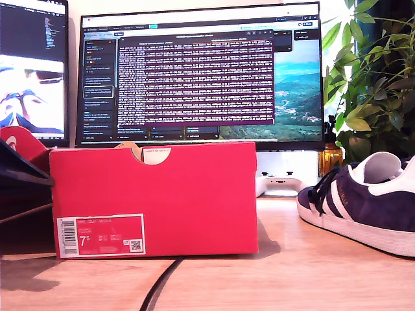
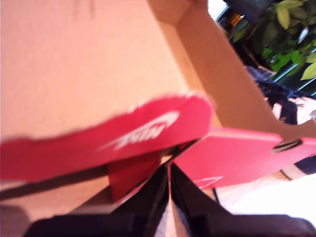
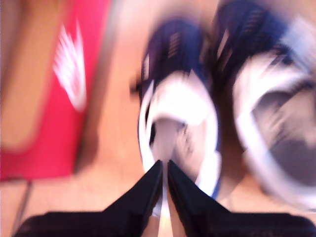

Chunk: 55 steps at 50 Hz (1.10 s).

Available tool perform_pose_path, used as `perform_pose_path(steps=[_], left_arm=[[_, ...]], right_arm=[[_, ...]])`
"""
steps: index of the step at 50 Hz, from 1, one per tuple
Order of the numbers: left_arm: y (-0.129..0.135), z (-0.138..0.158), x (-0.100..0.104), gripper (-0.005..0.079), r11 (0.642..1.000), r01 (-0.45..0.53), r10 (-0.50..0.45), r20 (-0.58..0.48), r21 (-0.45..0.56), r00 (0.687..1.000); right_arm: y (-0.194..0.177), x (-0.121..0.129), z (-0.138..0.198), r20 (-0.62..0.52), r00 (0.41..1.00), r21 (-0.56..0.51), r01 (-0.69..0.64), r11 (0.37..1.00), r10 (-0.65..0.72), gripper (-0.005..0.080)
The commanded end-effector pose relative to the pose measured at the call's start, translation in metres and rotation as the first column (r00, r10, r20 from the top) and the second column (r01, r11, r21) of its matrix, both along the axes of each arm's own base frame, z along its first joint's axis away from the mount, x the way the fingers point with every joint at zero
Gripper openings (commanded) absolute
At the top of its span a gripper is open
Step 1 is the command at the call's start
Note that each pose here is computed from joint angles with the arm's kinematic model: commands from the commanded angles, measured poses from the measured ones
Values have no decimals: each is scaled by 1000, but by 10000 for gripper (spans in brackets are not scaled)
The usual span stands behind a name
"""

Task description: Pack the blue shoes by picking the first shoe and placing it inside the red shoebox, left side, then picking and rotating the second shoe and placing it in the shoebox

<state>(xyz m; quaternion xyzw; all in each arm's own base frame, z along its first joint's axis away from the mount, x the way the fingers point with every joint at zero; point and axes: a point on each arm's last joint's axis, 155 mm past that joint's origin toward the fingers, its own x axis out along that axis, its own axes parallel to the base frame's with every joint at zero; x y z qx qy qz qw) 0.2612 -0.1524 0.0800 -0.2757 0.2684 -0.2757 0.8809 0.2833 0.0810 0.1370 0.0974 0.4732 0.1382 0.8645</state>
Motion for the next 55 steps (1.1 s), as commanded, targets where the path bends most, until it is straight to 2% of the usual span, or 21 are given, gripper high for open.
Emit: perform_pose_path(steps=[1,3,9,13,36,55], left_arm=[[2,-12,-6,-20,1000,-2,2,-27,13,1000],[2,-13,-6,-20,1000,-2,2,-29,14,1000],[2,-14,-6,-20,1000,-1,2,-34,14,999],[2,-14,-6,-20,1000,-2,2,-32,14,999],[2,-14,-6,-20,1000,-2,2,-33,14,999],[2,-14,-6,-20,1000,-2,2,-33,15,999]], right_arm=[[10,5,4,22,999,4,-35,999,35,37],[16,6,0,12,999,2,-52,999,52,95],[28,6,-12,-30,996,-5,-89,996,89,409],[30,8,-19,-56,994,-23,-97,995,96,508],[39,32,-50,-118,981,-77,-161,984,151,516],[43,27,-86,-220,958,-94,-211,973,186,505]])
